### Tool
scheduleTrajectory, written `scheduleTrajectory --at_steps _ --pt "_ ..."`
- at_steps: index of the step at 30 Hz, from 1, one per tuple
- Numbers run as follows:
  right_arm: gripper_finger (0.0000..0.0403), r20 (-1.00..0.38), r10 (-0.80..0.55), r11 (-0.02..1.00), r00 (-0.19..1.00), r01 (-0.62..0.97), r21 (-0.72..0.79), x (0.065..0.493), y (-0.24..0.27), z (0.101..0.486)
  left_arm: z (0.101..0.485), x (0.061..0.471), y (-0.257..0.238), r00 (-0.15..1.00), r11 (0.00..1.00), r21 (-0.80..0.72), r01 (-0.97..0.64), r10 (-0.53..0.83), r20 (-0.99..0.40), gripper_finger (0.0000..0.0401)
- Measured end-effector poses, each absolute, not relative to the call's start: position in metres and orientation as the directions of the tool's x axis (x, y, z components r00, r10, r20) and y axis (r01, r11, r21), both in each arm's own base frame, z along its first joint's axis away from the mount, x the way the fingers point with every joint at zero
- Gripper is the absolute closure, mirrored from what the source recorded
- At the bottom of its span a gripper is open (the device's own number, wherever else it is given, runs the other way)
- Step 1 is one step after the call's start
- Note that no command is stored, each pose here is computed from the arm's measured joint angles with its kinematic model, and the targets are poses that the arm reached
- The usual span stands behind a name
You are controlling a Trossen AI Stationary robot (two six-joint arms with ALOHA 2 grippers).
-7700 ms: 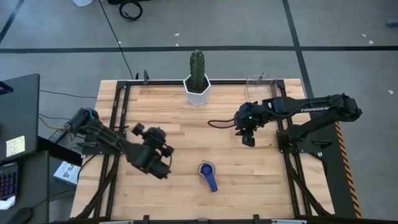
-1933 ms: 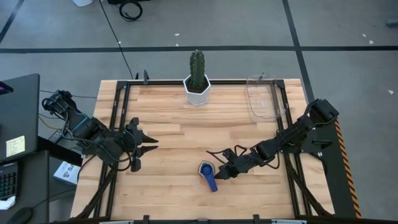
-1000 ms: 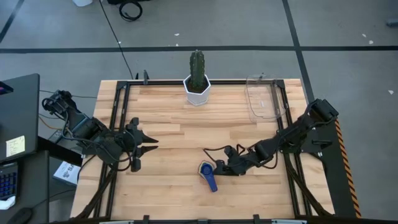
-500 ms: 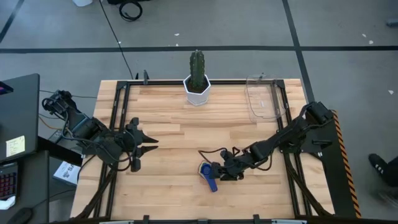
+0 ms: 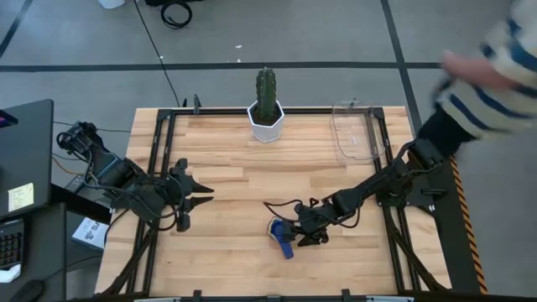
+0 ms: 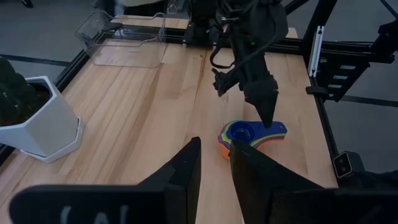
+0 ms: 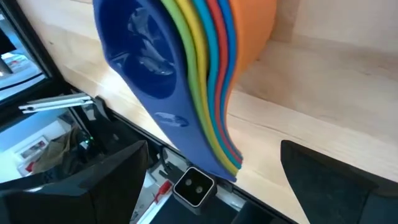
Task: Nest measuring cups in basket
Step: Put the stacked measuring cups into the transparent bin
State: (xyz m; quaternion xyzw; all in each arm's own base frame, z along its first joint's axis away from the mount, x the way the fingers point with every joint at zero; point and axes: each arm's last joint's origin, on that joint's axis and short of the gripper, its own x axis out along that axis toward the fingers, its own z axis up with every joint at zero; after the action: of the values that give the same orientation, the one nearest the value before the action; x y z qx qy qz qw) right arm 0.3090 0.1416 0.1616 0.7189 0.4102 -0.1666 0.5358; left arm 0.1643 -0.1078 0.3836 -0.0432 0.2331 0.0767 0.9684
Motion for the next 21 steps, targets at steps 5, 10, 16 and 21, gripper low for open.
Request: scheduleTrajectory --at_steps 5,10,16,21 --pt "0.0034 -0.696 0.417 -0.092 0.584 0.789 0.607 0.312 0.137 0.165 0.384 0.164 -0.108 0.88 0.984 -0.048 -0.169 0.128 -0.458 0.031" --pt "0.0034 -0.782 0.355 -0.075 0.513 0.849 0.523 0.318 0.136 0.182 0.384 0.164 -0.108 0.879 0.984 -0.048 -0.169 0.129 -0.458 0.031" --pt "0.0034 -0.819 0.268 -0.066 0.508 0.858 0.51 0.321 0.135 0.191 0.384 0.164 -0.108 0.879 0.985 -0.048 -0.169 0.129 -0.458 0.031" --pt "0.0034 -0.834 0.247 -0.064 0.493 0.867 0.494 0.321 0.136 0.184 0.384 0.164 -0.108 0.879 0.984 -0.048 -0.169 0.129 -0.458 0.031"
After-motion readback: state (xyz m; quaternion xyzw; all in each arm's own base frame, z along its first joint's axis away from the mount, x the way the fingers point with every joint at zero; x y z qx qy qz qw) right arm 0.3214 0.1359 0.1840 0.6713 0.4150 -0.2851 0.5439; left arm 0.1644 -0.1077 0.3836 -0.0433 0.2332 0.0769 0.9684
